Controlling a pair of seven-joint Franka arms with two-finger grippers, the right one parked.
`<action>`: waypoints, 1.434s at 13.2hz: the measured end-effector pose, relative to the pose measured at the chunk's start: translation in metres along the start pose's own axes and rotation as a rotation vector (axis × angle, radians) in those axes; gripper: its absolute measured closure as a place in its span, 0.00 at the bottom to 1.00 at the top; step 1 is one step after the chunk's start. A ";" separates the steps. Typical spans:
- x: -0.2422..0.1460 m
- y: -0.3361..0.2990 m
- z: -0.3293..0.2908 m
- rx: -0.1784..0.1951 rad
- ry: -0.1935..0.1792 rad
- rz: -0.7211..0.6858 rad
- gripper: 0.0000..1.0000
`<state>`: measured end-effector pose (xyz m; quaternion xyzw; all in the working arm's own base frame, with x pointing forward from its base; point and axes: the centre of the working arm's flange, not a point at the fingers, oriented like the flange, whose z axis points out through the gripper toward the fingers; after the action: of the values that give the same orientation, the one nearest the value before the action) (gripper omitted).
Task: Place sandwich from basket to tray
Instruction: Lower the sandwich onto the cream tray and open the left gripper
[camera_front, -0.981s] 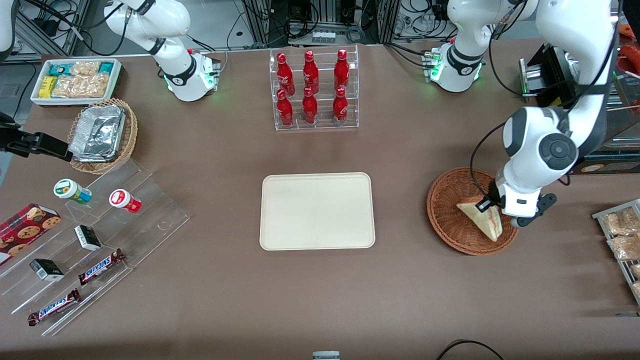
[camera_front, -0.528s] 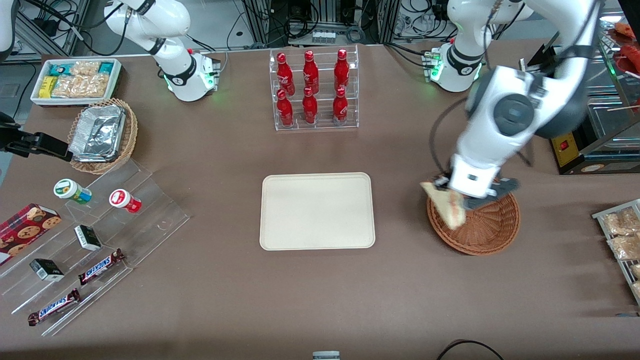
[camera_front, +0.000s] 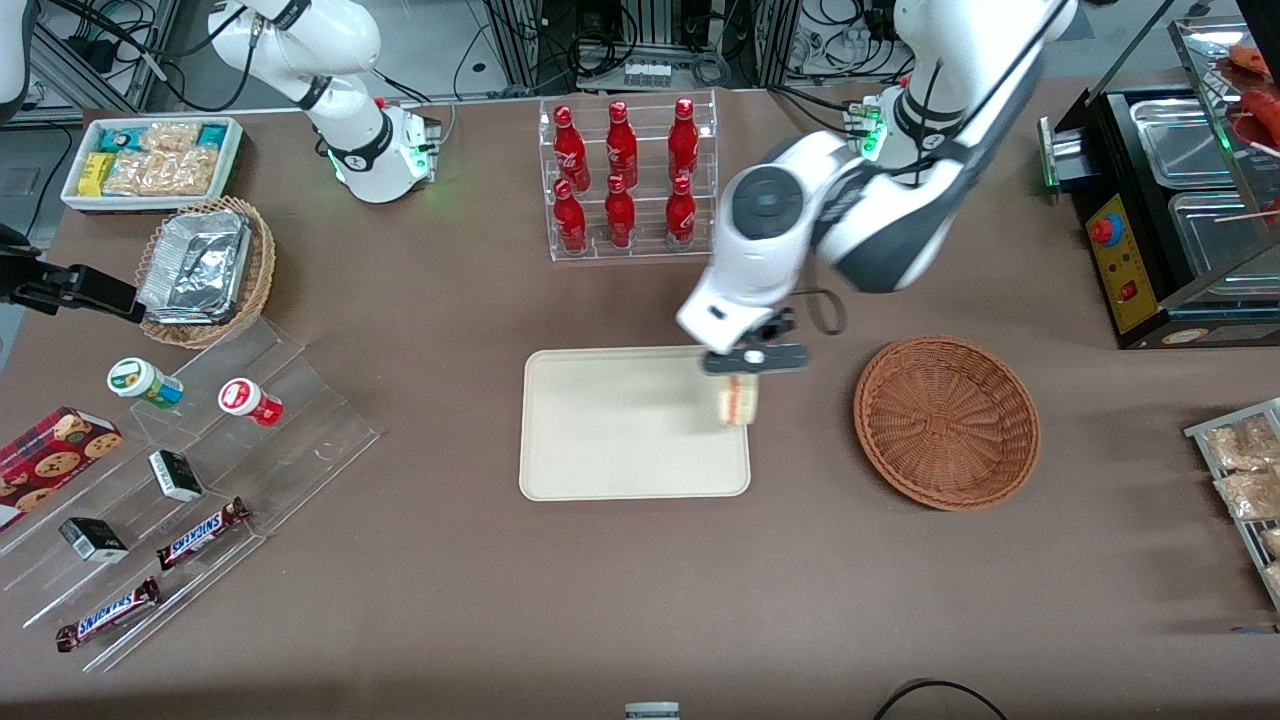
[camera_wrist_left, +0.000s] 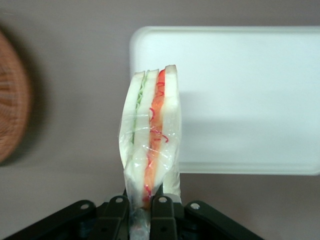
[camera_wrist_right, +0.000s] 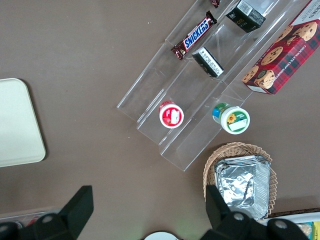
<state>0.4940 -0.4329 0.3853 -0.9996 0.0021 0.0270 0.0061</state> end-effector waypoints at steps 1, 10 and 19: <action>-0.004 0.019 0.013 0.004 -0.005 0.016 0.85; -0.009 0.092 0.088 0.044 0.016 0.083 0.85; 0.004 0.128 0.125 0.061 0.069 -0.024 0.85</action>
<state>0.4904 -0.5597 0.2588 -0.9992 -0.0091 -0.0075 0.0370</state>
